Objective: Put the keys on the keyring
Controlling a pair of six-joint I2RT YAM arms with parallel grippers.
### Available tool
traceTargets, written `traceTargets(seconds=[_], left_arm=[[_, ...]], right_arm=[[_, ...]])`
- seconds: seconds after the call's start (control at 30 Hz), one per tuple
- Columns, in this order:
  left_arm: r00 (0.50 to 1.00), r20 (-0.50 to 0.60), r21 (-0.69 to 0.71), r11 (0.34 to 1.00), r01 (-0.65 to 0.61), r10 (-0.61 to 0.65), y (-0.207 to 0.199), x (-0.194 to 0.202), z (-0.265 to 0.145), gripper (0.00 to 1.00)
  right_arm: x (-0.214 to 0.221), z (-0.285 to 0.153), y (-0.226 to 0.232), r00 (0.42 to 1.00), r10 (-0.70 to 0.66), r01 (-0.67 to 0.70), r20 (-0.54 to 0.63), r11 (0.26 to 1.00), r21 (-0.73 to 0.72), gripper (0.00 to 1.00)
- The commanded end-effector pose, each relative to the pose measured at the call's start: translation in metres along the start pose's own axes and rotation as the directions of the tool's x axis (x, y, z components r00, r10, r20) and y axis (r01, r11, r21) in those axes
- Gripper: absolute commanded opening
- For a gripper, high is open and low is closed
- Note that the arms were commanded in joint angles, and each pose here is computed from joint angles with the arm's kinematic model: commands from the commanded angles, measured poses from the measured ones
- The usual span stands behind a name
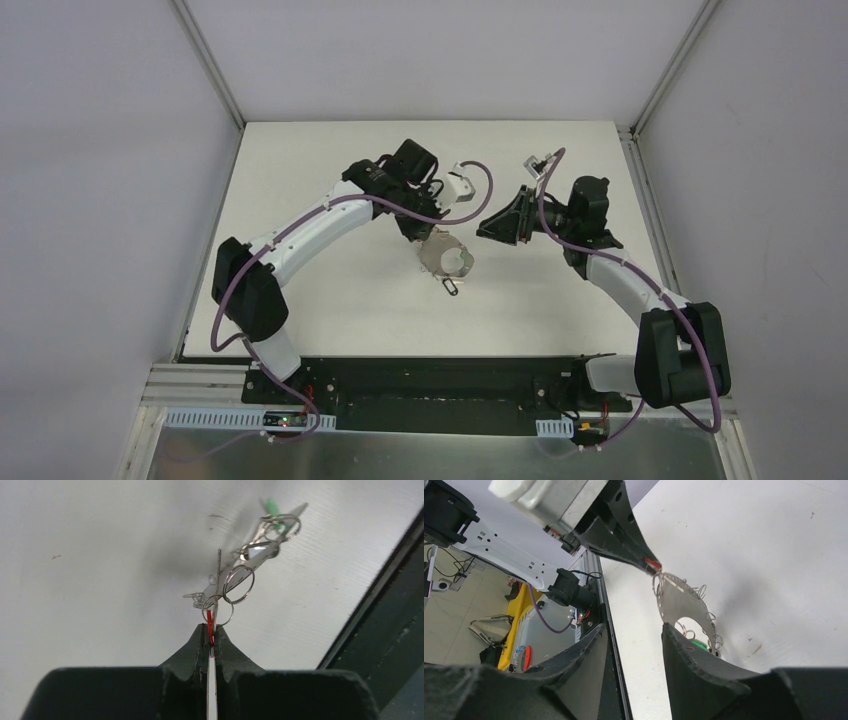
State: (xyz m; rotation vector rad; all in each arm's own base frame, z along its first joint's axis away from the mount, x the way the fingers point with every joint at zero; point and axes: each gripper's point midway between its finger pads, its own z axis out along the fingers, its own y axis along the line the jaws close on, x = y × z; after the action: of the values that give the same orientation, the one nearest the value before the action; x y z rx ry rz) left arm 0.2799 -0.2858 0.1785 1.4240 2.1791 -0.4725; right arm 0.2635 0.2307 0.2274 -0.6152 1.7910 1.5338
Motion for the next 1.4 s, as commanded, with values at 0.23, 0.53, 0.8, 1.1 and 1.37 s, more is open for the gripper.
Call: traceTargets(seconds=[0.23,0.53,0.8,1.1,1.37], left_arm=[[0.966,-0.255,-0.268,0.963,-0.027,-0.044,0.061,0.068,-0.004,0.0],[0.922,-0.358,-0.369,0.929,0.007,-0.149,0.091,0.111,-0.005,0.0],[0.85,-0.478,-0.401,0.916,0.012,-0.221,0.117,0.142,0.0,0.0],[0.767,-0.593,-0.409,0.912,-0.025,-0.246,0.142,0.162,0.009,0.08],[0.705,-0.666,-0.419,0.904,-0.081,-0.245,0.152,0.177,0.01,0.21]], right_arm=[[-0.019,-0.006,0.006,0.994,-0.103,0.103,0.028,0.995,0.006,0.48],[-0.016,-0.005,0.003,0.995,-0.093,0.093,0.018,0.996,0.005,0.48],[-0.016,-0.006,-0.001,0.996,-0.093,0.093,0.016,0.996,0.015,0.49],[-0.016,-0.008,-0.004,0.996,-0.091,0.091,0.014,0.996,0.021,0.49],[-0.015,-0.008,-0.005,0.996,-0.086,0.086,0.012,0.996,0.021,0.49]])
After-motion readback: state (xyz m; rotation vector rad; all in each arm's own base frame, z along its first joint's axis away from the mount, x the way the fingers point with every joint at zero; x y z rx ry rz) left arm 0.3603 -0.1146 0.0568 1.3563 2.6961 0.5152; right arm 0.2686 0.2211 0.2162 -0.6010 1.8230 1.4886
